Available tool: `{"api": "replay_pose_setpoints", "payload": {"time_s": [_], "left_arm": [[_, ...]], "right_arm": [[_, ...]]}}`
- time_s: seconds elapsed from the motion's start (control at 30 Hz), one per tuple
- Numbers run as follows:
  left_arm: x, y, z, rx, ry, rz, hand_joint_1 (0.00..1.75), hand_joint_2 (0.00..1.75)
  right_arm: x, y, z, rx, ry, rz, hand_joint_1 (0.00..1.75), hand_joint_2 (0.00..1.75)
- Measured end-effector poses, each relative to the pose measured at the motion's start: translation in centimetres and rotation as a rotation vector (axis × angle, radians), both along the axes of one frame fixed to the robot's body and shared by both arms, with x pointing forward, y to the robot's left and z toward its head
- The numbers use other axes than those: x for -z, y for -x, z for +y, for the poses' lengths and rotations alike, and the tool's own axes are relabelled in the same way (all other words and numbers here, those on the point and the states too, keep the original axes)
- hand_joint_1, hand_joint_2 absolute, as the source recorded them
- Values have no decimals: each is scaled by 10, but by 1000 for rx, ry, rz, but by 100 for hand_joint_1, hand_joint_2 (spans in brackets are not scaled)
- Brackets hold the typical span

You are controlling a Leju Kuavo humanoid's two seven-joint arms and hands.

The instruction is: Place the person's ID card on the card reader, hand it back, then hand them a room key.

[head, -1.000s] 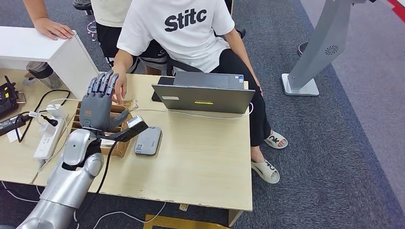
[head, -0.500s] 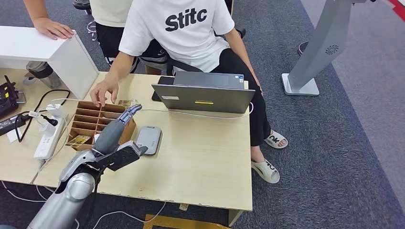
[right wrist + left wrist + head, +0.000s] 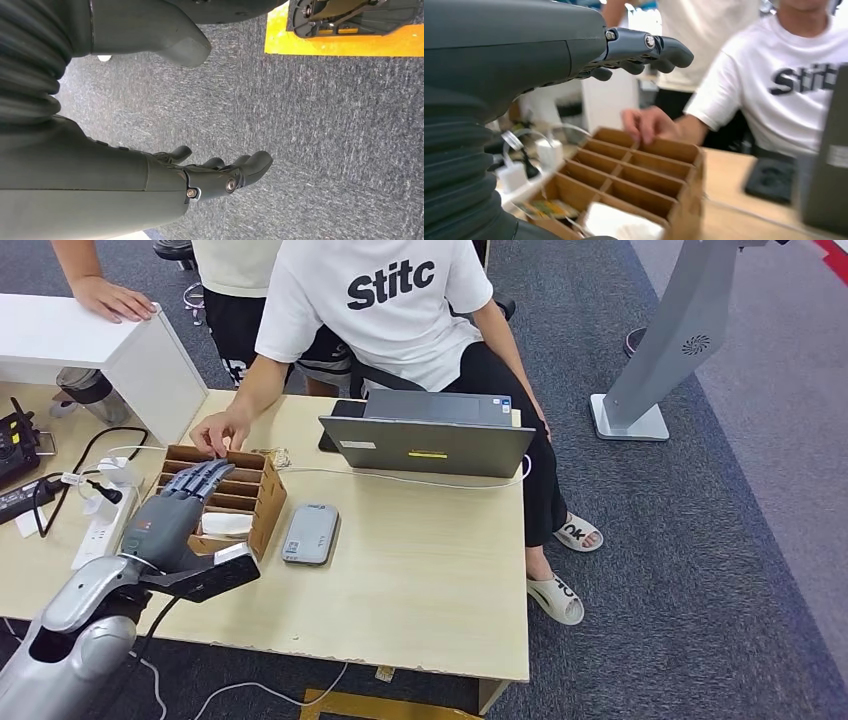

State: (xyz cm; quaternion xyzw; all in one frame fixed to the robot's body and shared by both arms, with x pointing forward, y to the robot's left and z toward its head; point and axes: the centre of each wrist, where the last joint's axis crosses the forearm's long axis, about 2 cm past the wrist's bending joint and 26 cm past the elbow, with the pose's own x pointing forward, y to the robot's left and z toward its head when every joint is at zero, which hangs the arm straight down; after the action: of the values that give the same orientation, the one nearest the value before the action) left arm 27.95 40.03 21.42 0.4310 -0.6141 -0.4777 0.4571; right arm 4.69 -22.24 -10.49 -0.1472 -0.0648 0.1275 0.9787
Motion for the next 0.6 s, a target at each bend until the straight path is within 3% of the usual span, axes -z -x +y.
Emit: {"api": "replay_pose_setpoints", "payload": {"time_s": [0.6], "left_arm": [[-1, 0, 4, -66, -122, 16, 0, 175]], "right_arm": [[0, 0, 3, 5, -2, 8, 0, 175]]}}
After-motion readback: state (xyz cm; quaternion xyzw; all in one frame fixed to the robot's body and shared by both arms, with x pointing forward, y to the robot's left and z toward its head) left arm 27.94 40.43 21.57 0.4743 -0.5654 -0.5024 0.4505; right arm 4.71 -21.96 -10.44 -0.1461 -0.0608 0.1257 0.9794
